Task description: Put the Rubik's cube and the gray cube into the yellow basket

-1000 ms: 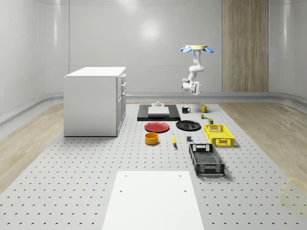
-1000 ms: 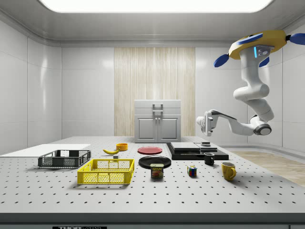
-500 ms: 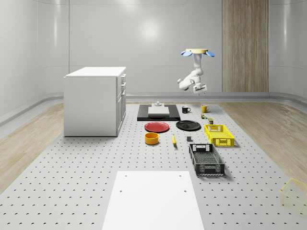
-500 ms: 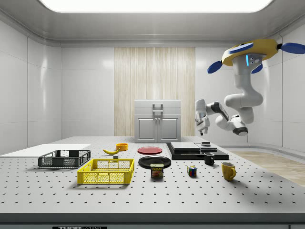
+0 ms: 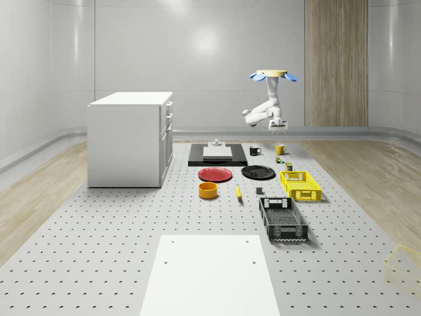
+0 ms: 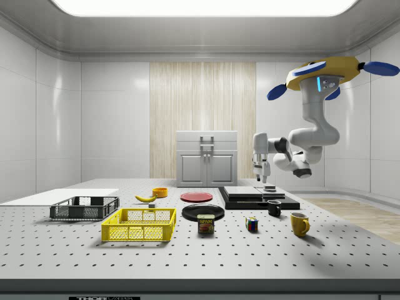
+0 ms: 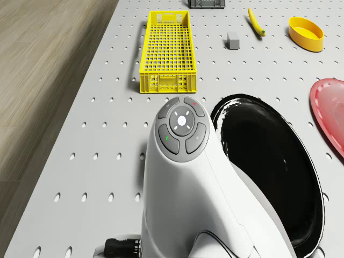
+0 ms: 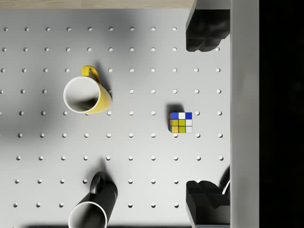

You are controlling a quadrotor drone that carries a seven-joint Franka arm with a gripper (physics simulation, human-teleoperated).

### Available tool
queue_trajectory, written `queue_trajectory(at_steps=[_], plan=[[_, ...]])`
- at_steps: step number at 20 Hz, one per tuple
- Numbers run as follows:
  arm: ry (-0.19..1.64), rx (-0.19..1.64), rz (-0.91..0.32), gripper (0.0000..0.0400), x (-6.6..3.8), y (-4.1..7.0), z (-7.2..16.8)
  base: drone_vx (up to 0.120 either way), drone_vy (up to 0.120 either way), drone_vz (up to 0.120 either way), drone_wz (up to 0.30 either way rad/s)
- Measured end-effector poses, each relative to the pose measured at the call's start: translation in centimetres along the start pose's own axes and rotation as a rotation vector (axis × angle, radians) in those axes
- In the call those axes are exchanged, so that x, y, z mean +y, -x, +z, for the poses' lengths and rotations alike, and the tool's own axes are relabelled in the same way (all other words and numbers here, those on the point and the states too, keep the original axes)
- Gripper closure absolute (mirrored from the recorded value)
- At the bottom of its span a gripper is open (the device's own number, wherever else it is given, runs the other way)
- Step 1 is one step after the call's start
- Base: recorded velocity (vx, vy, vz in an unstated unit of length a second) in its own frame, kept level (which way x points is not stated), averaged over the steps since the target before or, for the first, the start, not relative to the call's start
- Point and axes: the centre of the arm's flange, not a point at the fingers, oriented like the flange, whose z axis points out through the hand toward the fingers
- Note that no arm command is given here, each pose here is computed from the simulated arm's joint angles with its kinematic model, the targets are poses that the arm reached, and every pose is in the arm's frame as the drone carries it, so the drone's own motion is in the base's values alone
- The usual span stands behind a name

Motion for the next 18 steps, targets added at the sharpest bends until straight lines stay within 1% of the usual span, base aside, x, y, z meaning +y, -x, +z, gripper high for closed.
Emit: queue_trajectory(at_steps=[9, 16, 18], plan=[[0.021, 0.023, -0.001, 0.0, -0.21, 0.22, -0.01, 0.0, 0.0, -0.12, 0.0], [0.025, 0.027, -0.001, 0.0, -0.25, 0.25, -0.01, 0.12, 0.0, -0.12, 0.0], [0.025, 0.027, -0.001, 0.0, -0.25, 0.26, -0.01, 0.0, 0.0, -0.12, 0.0]])
